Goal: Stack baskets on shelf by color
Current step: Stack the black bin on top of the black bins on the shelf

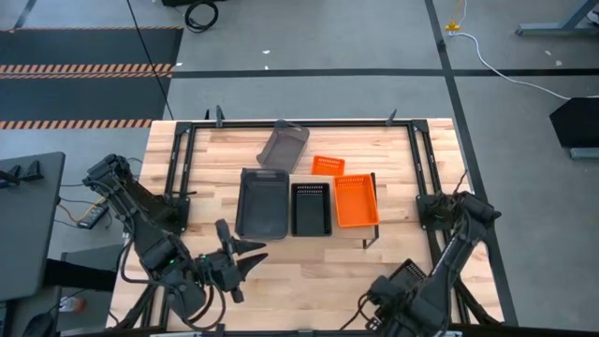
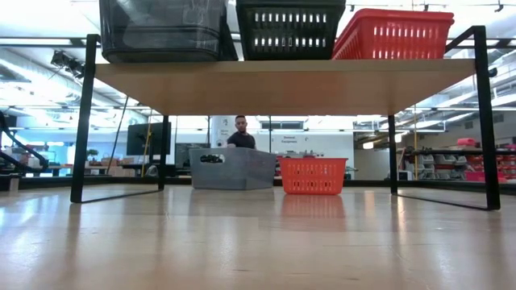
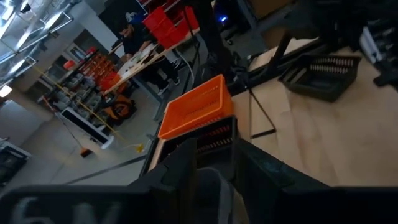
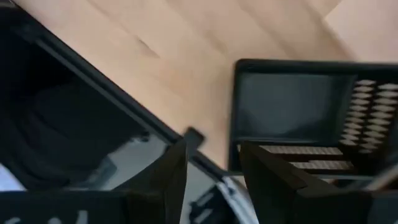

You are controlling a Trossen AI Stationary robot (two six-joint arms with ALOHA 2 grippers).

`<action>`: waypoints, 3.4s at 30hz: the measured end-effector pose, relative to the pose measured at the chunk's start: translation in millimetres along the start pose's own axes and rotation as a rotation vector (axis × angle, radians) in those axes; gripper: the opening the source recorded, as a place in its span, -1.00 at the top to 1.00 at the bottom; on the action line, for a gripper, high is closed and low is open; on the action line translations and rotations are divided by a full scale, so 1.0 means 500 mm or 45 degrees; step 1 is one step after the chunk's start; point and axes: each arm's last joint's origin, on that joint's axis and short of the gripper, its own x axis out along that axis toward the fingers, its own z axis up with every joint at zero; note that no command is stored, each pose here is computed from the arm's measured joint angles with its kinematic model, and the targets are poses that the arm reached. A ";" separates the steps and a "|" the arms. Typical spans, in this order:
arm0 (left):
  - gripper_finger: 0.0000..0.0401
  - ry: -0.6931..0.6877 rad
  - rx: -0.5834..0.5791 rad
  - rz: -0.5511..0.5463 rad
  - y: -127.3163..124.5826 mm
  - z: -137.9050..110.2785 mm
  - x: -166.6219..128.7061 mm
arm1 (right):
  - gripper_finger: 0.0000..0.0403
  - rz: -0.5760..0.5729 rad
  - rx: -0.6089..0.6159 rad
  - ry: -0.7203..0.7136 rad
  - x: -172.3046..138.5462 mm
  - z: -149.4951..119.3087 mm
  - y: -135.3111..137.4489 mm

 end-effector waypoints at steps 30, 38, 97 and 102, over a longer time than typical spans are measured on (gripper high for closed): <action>0.42 0.029 0.028 0.007 0.002 -0.008 0.004 | 0.22 -0.161 0.022 0.123 0.144 0.017 -0.036; 0.42 0.028 0.008 0.008 0.002 -0.007 0.005 | 0.22 -0.124 -0.031 0.115 0.159 0.019 -0.035; 0.42 -0.113 -0.252 -0.474 -0.007 0.027 0.021 | 0.91 0.407 -0.963 -0.503 -0.081 0.133 0.095; 0.42 -0.178 -0.288 -0.712 -0.010 0.036 0.026 | 0.91 0.481 -1.162 -0.608 -0.140 0.128 0.103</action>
